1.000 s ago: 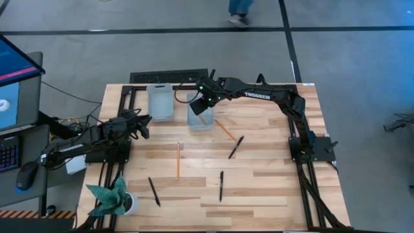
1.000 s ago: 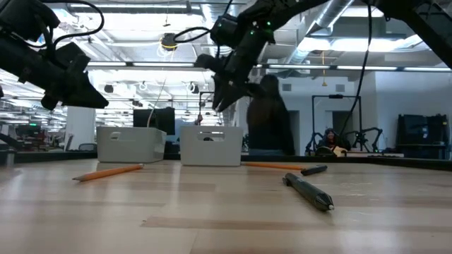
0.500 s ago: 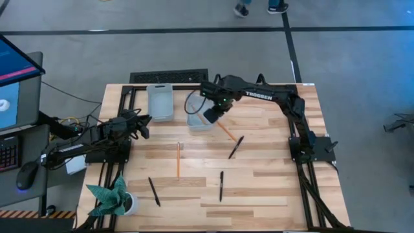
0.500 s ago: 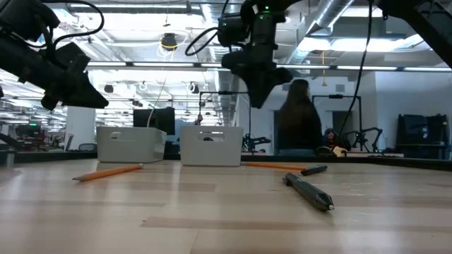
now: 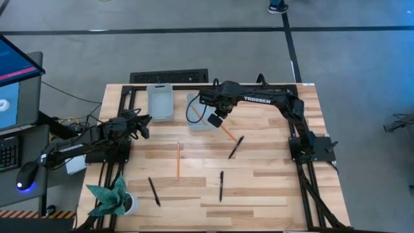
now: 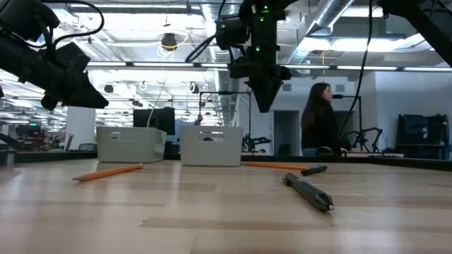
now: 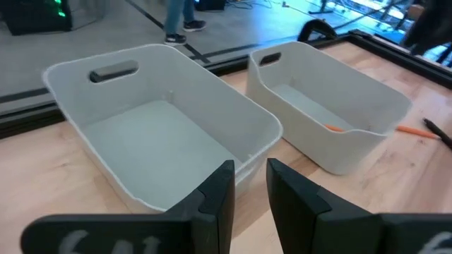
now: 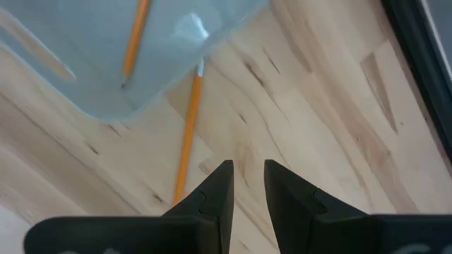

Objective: Sort pens & pencils
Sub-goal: Put the top orange pencil into the right gray bin

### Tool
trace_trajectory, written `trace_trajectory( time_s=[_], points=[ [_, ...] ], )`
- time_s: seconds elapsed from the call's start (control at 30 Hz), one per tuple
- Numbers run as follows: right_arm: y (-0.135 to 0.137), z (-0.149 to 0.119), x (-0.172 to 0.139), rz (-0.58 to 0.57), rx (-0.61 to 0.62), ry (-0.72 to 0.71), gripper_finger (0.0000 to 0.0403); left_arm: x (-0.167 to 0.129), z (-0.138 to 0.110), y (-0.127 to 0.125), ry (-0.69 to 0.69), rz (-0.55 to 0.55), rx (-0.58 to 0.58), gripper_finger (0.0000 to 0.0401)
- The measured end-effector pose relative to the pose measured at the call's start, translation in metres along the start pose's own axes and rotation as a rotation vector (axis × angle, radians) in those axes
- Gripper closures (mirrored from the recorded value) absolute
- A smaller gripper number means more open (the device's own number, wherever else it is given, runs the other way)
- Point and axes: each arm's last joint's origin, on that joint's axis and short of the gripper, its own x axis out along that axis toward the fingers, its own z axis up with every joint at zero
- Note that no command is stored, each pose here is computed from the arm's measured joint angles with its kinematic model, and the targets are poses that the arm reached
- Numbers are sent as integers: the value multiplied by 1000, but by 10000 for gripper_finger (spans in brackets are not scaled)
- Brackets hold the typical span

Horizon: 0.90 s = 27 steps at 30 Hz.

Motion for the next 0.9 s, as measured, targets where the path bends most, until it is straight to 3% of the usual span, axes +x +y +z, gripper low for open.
trace_trajectory(
  time_s=[0.5,0.73,0.9],
  points=[
    [-5,-23,27,30,-6,-50,301,0,0,-1,16,-36,2,328],
    [-12,-48,30,164,84,-167,301,0,0,-1,14,-34,11,328],
    [-15,-67,38,219,171,-174,301,0,0,-1,10,-30,11,328]
  ],
)
